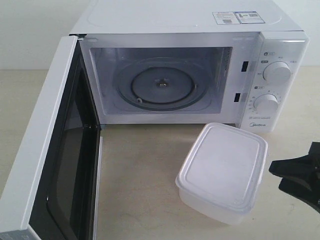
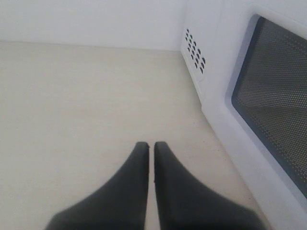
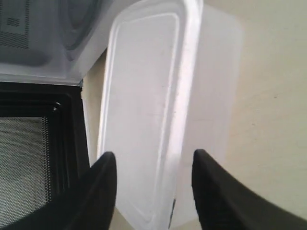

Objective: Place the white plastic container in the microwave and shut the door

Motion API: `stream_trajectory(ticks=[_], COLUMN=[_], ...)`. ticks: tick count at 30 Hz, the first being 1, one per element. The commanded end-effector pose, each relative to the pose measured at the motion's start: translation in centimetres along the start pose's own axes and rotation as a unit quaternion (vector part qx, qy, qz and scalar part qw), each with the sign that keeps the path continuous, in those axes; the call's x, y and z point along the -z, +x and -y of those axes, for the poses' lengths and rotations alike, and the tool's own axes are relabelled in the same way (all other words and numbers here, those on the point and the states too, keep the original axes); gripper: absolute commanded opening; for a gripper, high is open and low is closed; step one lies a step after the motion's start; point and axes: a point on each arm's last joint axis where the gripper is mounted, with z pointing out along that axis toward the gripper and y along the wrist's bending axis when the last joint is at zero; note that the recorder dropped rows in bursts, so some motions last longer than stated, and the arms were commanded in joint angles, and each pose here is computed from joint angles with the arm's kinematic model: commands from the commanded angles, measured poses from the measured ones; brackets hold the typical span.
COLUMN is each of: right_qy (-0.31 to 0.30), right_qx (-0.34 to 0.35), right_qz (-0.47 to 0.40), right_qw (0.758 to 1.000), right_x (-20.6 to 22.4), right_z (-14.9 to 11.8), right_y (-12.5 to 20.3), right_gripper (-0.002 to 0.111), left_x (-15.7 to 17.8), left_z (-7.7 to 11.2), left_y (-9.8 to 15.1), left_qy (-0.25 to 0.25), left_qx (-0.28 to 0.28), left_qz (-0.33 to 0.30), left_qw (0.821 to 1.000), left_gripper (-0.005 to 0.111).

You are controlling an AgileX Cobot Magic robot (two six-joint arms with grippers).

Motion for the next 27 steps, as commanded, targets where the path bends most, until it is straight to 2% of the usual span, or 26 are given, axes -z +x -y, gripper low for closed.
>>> stream_trajectory(ticks=[1,10,17,27], right_qy=[0.014,0.034,0.060,0.050], right_qx=[-0.006,0.026,0.029,0.029], right_qz=[0.010,-0.037,-0.025,-0.012], right_qw=[1.000,0.998,0.997,0.998], right_x=[-0.2,-2.2,-2.3,-2.5], right_z=[0.6,0.3,0.5,-0.1], right_y=[-0.1,0.5,-0.6,-1.9], right_gripper=[0.047,0.047,0.047,0.047], left_x=[0.0,0.0,0.0,0.0], left_z=[0.0,0.0,0.0,0.0], left_y=[0.1,0.1,0.1,0.1], left_qy=[-0.002,-0.002,-0.002,-0.002], left_qx=[0.003,0.003,0.003,0.003], left_qz=[-0.001,-0.001,-0.001,-0.001], left_qw=[1.000,1.000,1.000,1.000], left_gripper=[0.004,0.004,0.004,0.004])
